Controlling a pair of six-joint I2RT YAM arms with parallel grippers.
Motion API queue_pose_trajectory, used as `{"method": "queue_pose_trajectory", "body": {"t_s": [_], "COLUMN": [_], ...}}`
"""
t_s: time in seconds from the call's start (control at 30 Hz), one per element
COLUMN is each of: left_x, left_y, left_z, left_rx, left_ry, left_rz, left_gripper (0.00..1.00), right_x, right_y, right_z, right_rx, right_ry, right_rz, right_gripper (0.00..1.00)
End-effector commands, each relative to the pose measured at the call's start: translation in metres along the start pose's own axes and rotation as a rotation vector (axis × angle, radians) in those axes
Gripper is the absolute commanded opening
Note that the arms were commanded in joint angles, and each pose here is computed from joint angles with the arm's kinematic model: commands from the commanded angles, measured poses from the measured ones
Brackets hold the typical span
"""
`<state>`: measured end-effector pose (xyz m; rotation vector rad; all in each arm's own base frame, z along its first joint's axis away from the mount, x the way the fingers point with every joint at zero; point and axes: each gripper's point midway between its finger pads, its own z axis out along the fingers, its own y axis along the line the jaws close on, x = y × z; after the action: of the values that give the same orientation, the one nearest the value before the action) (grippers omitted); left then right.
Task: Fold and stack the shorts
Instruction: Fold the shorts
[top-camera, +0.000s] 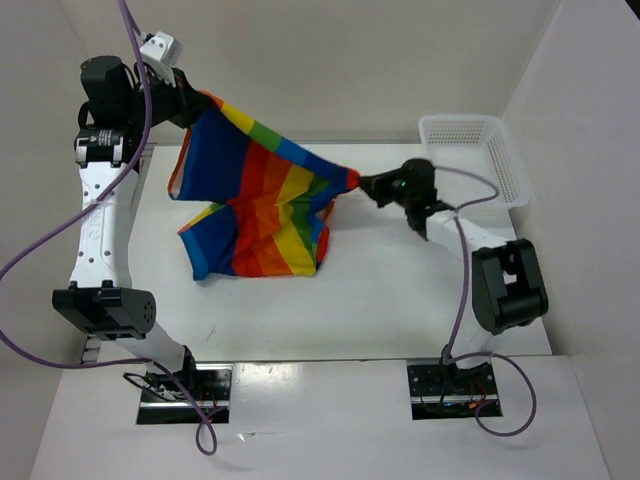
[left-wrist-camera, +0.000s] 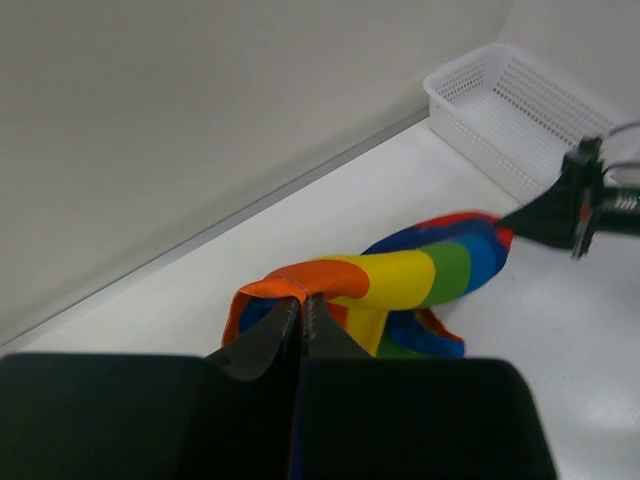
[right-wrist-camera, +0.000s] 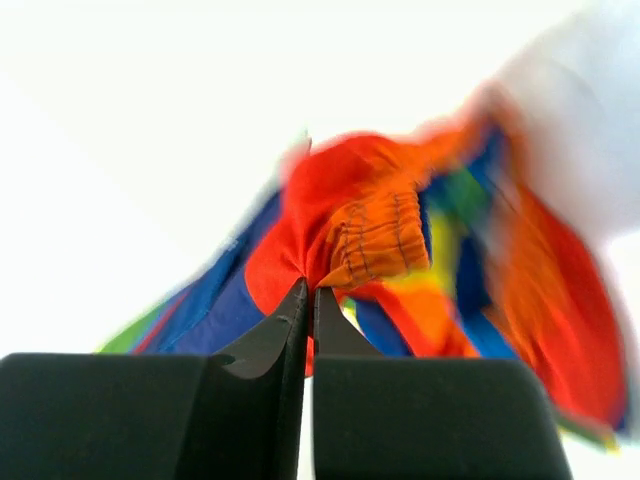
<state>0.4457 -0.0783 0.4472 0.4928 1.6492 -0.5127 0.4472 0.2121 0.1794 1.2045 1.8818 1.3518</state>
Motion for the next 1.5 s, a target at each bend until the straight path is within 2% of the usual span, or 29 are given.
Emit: {"method": "queue_pose_trajectory", "body": {"t_s": [0.0,0.03,0.1,0.13,0.17,0.2,0.23,0.27,0.3,0.33,0.47,0.6,0.77,0.87,1.0,1.13,1.3,1.33,1.4,1.43,1.47], "left_x": [-0.04,-0.04,-0.061,-0.068,-0.075,-0.091,-0.101,-0.112,-0.124,-0.15,-0.208,-0.232,-0.246,-0.249,-0.251,-0.233,-0.171,-0.152,-0.124,-0.118,-0.077], "left_y": [-0.007,-0.007,-0.008,-0.01,-0.005,-0.01,-0.015,-0.019,-0.024,-0.034,-0.071,-0.092,-0.112,-0.119,-0.125,-0.104,-0.035,-0.02,0.002,0.009,0.03], "left_z": [-0.025,-0.025,-0.04,-0.043,-0.046,-0.056,-0.059,-0.064,-0.07,-0.085,-0.138,-0.172,-0.2,-0.214,-0.225,-0.202,-0.116,-0.099,-0.069,-0.061,-0.034], "left_rx": [-0.026,-0.026,-0.051,-0.052,-0.067,-0.066,-0.058,-0.06,-0.062,-0.079,-0.136,-0.191,-0.224,-0.253,-0.272,-0.27,-0.216,-0.213,-0.183,-0.183,-0.169], "left_ry": [-0.099,-0.099,-0.151,-0.171,-0.196,-0.234,-0.257,-0.283,-0.311,-0.366,-0.499,-0.569,-0.624,-0.638,-0.653,-0.586,-0.387,-0.336,-0.279,-0.283,-0.202], "left_rz": [0.105,0.105,0.15,0.168,0.19,0.227,0.25,0.274,0.3,0.347,0.449,0.486,0.516,0.514,0.516,0.465,0.327,0.287,0.247,0.249,0.184], "left_gripper": [0.0,0.0,0.0,0.0,0.0,0.0,0.0,0.0,0.0,0.0,0.0,0.0,0.0,0.0,0.0,0.0,0.0,0.0,0.0,0.0,0.0], "right_x": [-0.037,-0.056,-0.058,-0.069,-0.067,-0.063,-0.058,-0.052,-0.05,-0.037,0.014,0.036,0.066,0.074,0.07,0.051,0.01,0.003,-0.007,-0.022,-0.027], "right_y": [0.073,0.083,0.12,0.15,0.167,0.169,0.199,0.208,0.209,0.229,0.26,0.282,0.29,0.294,0.287,0.269,0.215,0.189,0.167,0.135,0.129], "right_z": [-0.047,-0.061,-0.095,-0.116,-0.135,-0.148,-0.17,-0.184,-0.191,-0.21,-0.262,-0.309,-0.345,-0.367,-0.366,-0.347,-0.286,-0.259,-0.231,-0.202,-0.187], "right_rx": [-0.044,-0.051,-0.075,-0.121,-0.15,-0.136,-0.19,-0.208,-0.189,-0.241,-0.37,-0.455,-0.575,-0.606,-0.58,-0.472,-0.212,-0.136,-0.083,-0.005,-0.005], "right_ry": [-0.051,-0.076,-0.065,-0.107,-0.118,-0.09,-0.112,-0.119,-0.111,-0.133,-0.159,-0.225,-0.199,-0.237,-0.254,-0.288,-0.294,-0.239,-0.197,-0.146,-0.128], "right_rz": [-0.329,-0.455,-0.587,-0.725,-0.785,-0.822,-0.897,-0.99,-1.012,-1.072,-1.279,-1.352,-1.38,-1.381,-1.368,-1.332,-1.277,-1.264,-1.25,-1.223,-1.216], "right_gripper": [0.0,0.0,0.0,0.0,0.0,0.0,0.0,0.0,0.0,0.0,0.0,0.0,0.0,0.0,0.0,0.0,0.0,0.0,0.0,0.01,0.01]}}
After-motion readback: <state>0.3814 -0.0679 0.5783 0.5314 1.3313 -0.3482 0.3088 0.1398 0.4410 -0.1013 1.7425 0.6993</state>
